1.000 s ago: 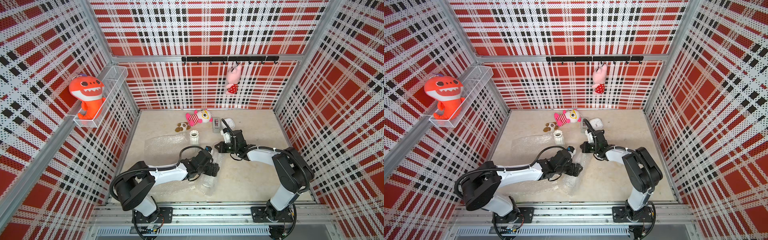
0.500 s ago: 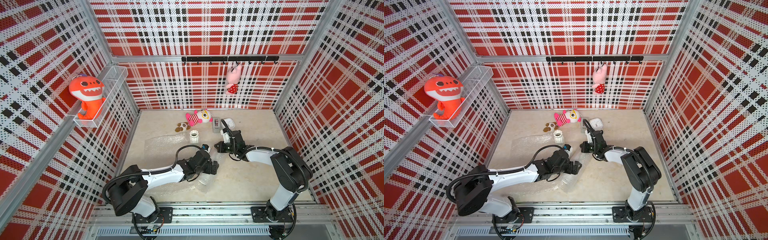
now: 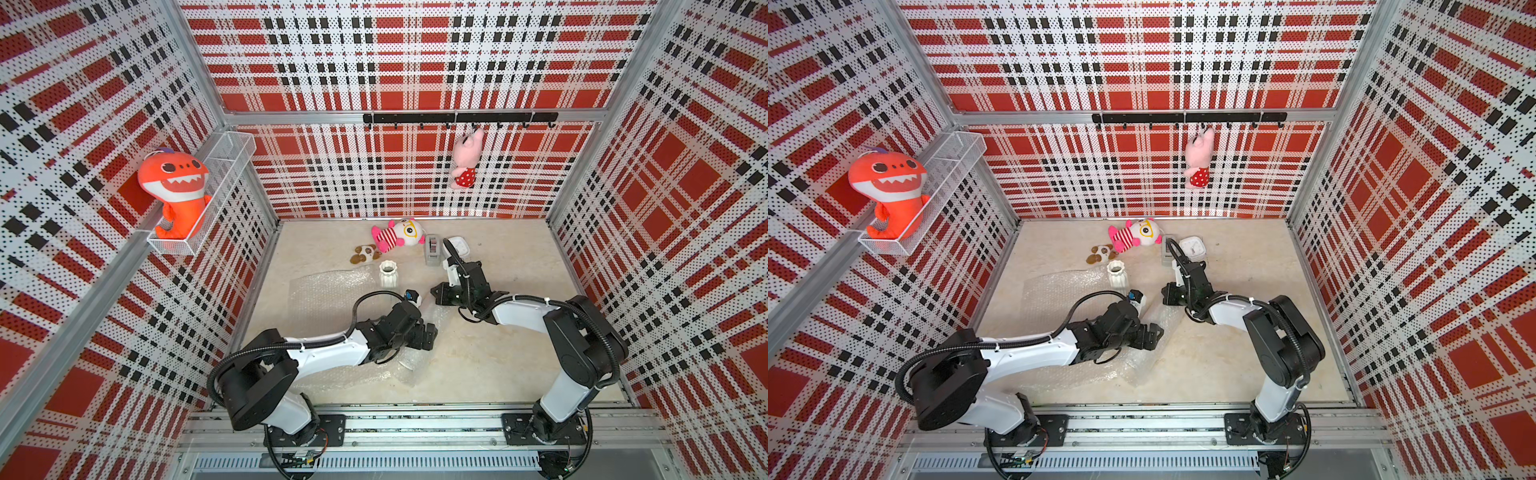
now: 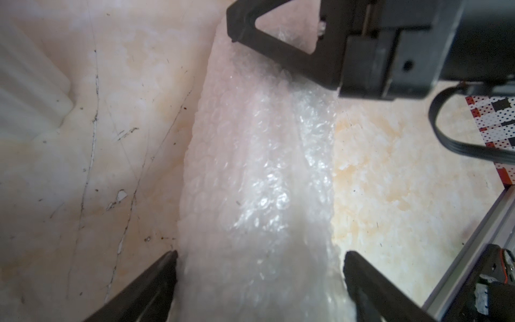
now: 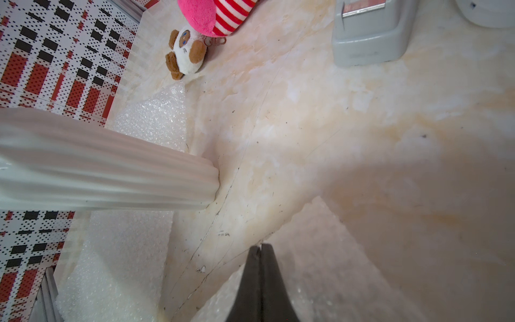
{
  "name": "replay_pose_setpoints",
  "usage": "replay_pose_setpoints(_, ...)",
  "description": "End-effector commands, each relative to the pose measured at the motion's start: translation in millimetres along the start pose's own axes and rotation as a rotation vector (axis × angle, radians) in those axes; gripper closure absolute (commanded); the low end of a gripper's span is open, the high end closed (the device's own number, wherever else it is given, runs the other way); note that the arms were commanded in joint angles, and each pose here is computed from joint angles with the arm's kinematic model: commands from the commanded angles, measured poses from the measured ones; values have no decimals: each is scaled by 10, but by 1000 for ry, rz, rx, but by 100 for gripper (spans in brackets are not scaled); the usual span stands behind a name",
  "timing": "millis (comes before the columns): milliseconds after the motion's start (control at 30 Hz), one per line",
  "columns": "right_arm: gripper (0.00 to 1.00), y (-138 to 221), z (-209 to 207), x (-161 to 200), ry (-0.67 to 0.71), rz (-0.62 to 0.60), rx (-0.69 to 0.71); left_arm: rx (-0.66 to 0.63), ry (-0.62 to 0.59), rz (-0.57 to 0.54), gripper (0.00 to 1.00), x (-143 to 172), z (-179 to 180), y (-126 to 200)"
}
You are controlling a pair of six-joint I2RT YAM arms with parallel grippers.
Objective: Wrap vases in bubble wrap
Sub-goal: Wrap the vase in bubble wrap, then tear off the tape using the Tape Cutter.
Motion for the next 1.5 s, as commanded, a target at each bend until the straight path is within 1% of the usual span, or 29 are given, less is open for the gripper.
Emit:
replay_pose_setpoints(0,94,95,-96,-17,10,-24,61,45,-16,-8,12,-12,-35,35)
replay_pose_setpoints(100,92,182,-46,-111,23,-64,57,50,-34,21,17,63,-37,3)
replay_pose_setpoints(167,89,255,3,-193,36,-92,57,49,-47,32,21,90,-30,1)
replay_pose_setpoints(200,88,283,27,-222,43,-101,55,44,-51,34,22,98,-15,2)
replay_pose_setpoints(267,83,367,93,-302,91,-126,43,48,-65,40,27,122,-14,2)
replay_pose_setpoints(400,71,572,148,-527,150,-200,71,58,-89,56,31,163,-29,-13)
replay_pose_setpoints(433,64,640,179,-592,168,-228,70,56,-94,59,31,169,-29,-16)
replay_pose_setpoints(500,47,751,213,-709,200,-275,74,55,-105,57,31,169,-40,-9)
replay_pose_setpoints(533,41,792,220,-770,212,-291,79,51,-107,53,31,160,-34,-3)
replay_pose_setpoints(567,30,821,208,-832,213,-299,90,51,-109,54,31,167,-29,-4)
replay_pose_setpoints(633,0,828,182,-944,212,-297,95,45,-117,60,30,173,-25,-4)
replay_pose_setpoints(733,0,710,108,-1062,174,-245,80,32,-129,74,28,197,-4,-17)
replay_pose_setpoints(800,0,629,115,-1142,143,-220,19,29,-140,84,28,213,-12,-33)
replay_pose_setpoints(900,1,487,-9,-1269,65,-188,-1,22,-153,92,27,232,-21,-52)
replay_pose_setpoints(1000,17,299,-132,-1365,-16,-137,-44,18,-160,96,26,240,-27,-72)
replay_pose_setpoints(1100,27,83,-180,-1442,-51,-78,-53,12,-171,101,26,230,-41,-91)
replay_pose_setpoints(1167,31,-75,-202,-1465,-60,-38,-59,5,-177,100,25,218,-39,-88)
replay_pose_setpoints(1467,39,-540,-375,-1586,-78,37,-21,-11,-179,105,25,220,-8,-85)
Point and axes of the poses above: each gripper's point midway between its finger pads, its own y axis back along the fingers, its own z axis along the line the jaws close on, x = y × z, the point moved 1 cm from there along y, back along the fingers, and after that the axes turned 4 degrees about -y, right-handed, at the moved point
